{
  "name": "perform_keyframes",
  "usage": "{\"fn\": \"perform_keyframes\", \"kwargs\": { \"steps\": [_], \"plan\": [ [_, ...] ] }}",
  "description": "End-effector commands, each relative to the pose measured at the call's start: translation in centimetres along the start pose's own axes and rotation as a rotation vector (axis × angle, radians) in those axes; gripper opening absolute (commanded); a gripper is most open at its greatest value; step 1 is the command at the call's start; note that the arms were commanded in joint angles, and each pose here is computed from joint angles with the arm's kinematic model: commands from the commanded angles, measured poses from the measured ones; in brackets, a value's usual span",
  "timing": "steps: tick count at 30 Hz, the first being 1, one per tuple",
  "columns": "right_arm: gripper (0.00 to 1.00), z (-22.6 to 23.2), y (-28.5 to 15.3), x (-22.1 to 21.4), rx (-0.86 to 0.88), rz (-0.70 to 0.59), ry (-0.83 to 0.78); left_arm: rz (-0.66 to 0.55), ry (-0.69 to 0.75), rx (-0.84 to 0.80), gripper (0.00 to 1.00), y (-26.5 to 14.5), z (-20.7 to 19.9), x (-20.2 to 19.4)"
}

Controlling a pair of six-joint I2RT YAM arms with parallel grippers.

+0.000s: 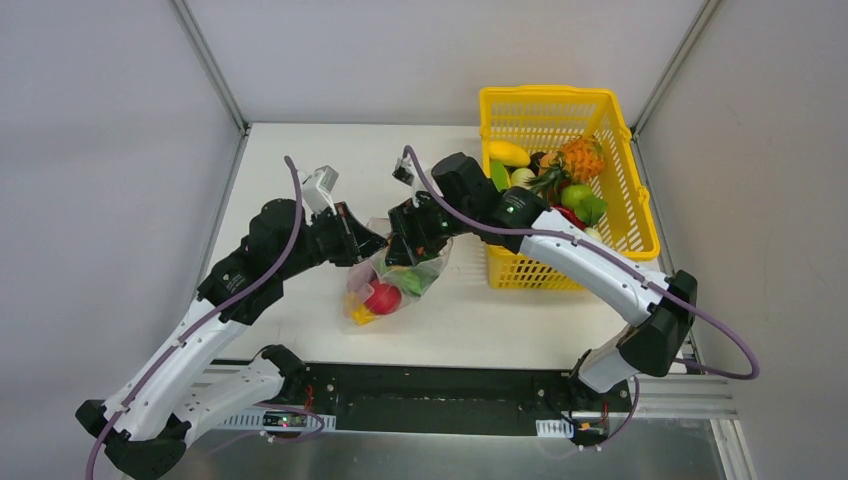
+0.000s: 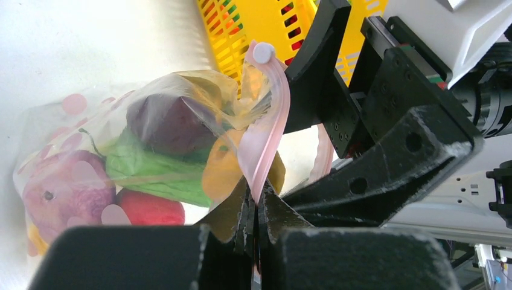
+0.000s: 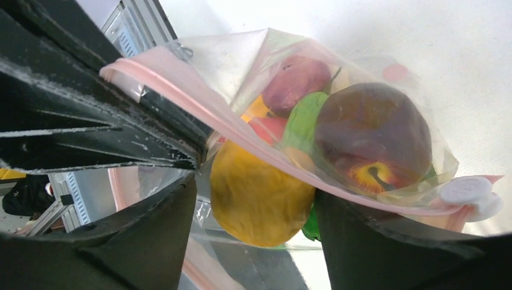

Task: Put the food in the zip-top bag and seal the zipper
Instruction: Place the fake fruit in the zipper food storage bag.

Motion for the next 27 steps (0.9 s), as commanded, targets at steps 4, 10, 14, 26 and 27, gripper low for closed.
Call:
{"fn": "perform_keyframes", "kwargs": {
  "steps": [4, 10, 14, 26, 27],
  "plan": [
    [0.82, 2.2, -2.7, 3.1, 0.045, -0.14, -0.088, -0.116, -0.014, -0.1, 0.0, -1.1, -2.3, 2.0],
    [0.85, 1.9, -5.0, 3.7, -0.033, -0.208, -0.104, -0.13, -0.019, -0.091, 0.0, -1.1, -1.9, 2.1],
    [0.87, 1.5, -6.7, 3.8, -0.103, -0.253, -0.111, -0.136, -0.019, -0.086, 0.0, -1.1, -1.8, 2.1],
    [0.73, -4.0, -8.4, 0.3, -0.449, -0.089, 0.028, -0.15, -0.017, -0.066, 0.0, -1.3, -1.2, 2.1],
    [0.72, -4.1, -7.7, -0.2, -0.432, -0.055, 0.041, -0.151, -0.017, -0.066, 0.0, -1.4, -1.3, 2.2]
  ]
}}
Point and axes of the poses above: each gripper's point midway between its finger pads, its own y axis out along the fingers, its own z axis along the line the jaws close on, x = y × z, the point moved 2 cm from there along -y, back along the fingers, and after that the axes turned 15 degrees about -y, right-handed, at the moved point
